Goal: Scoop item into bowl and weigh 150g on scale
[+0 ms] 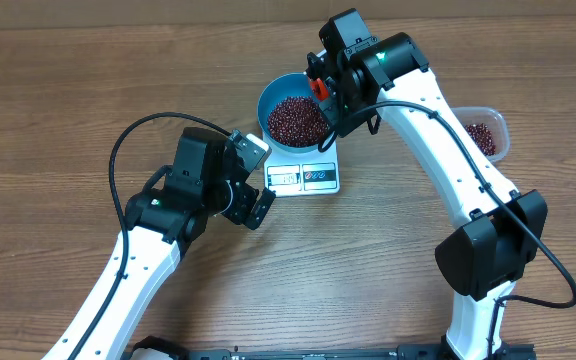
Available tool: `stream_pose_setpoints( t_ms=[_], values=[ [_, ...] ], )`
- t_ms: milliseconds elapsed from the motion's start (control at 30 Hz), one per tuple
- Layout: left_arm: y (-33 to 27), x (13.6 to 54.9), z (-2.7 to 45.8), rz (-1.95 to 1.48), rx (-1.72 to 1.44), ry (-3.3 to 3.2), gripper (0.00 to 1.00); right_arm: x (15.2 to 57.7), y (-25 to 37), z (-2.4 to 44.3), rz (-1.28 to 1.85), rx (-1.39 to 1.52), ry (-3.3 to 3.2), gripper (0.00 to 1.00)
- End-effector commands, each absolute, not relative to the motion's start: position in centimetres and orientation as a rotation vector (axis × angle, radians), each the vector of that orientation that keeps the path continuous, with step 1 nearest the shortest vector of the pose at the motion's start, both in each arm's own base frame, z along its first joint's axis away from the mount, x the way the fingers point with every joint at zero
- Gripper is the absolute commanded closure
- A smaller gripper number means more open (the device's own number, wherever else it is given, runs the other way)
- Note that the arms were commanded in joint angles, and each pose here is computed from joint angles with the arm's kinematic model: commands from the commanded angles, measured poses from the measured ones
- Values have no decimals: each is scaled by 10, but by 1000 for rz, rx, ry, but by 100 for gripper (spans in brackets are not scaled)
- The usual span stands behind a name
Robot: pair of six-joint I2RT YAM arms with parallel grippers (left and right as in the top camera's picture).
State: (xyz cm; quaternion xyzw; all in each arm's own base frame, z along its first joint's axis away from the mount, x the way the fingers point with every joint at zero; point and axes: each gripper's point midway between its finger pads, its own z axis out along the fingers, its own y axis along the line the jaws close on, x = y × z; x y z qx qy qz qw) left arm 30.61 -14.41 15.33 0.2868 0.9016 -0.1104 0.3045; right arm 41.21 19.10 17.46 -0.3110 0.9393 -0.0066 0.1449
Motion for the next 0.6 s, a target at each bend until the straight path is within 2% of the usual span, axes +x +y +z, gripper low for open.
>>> stream_pose_setpoints(
  t_ms=[0,567],
  values=[
    [-142,307,151,-289,741,2401,0,416,193,208,-27,-877,2613,96],
    [-142,307,151,-289,741,2401,0,411,202,208,68,-891,2618,96]
  ],
)
